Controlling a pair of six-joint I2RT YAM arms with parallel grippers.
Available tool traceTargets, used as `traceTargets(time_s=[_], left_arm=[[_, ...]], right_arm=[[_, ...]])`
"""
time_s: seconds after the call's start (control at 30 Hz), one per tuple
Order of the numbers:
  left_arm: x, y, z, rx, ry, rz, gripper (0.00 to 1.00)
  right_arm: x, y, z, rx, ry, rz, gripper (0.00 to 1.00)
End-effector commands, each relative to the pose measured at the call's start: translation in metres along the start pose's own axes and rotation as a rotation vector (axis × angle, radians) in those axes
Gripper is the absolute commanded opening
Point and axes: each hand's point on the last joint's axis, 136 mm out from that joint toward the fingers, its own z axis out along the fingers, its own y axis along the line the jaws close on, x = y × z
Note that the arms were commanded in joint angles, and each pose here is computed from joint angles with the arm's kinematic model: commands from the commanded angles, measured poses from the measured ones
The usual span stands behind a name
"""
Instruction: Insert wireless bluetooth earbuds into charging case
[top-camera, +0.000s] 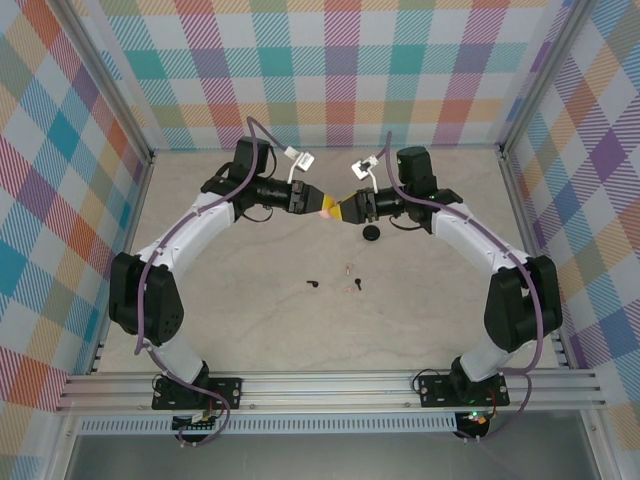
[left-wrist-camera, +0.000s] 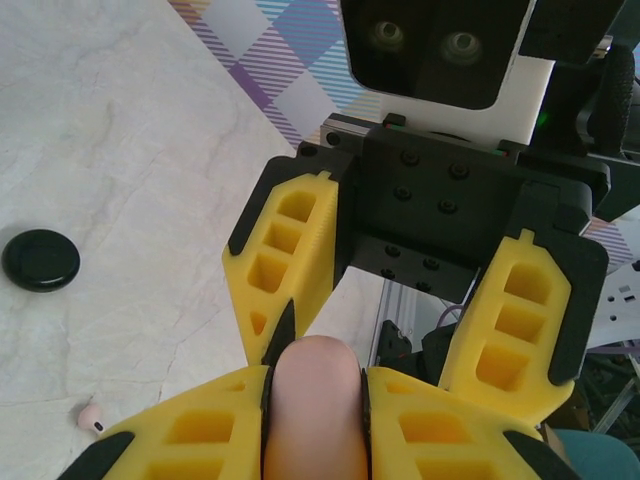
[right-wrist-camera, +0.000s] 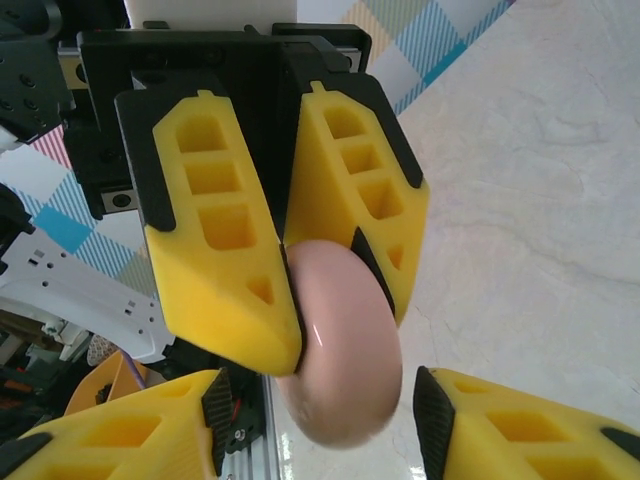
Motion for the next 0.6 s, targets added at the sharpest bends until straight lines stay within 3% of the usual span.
traceTargets(time_s=[0.0,0.23,0.43,0.57], left_arm=[[-0.009,-0.033,-0.006,0.053,-0.011,0.082,0.13],[-0.009,-0.036,-0.004,0.061,-0.008,0.087,0.13],[-0.005,-0.033,-0.003,0.048,0.002,0.079,0.15],[-0.006,-0.035,-0.006,0.029,-0.008,0.083,0.34]], right_arm=[[-0.006,0.01,0.005,-0.061,0.009,-0.048,0.52],[-0.005,0.013,0.012,-0.081,0.021,-0.047,0.44],[-0.01,0.006,0.01,-0.023,-0.005,-0.049,0.23],[-0.01,0.002,0.006,0.018,-0.032,-0.043,0.15]])
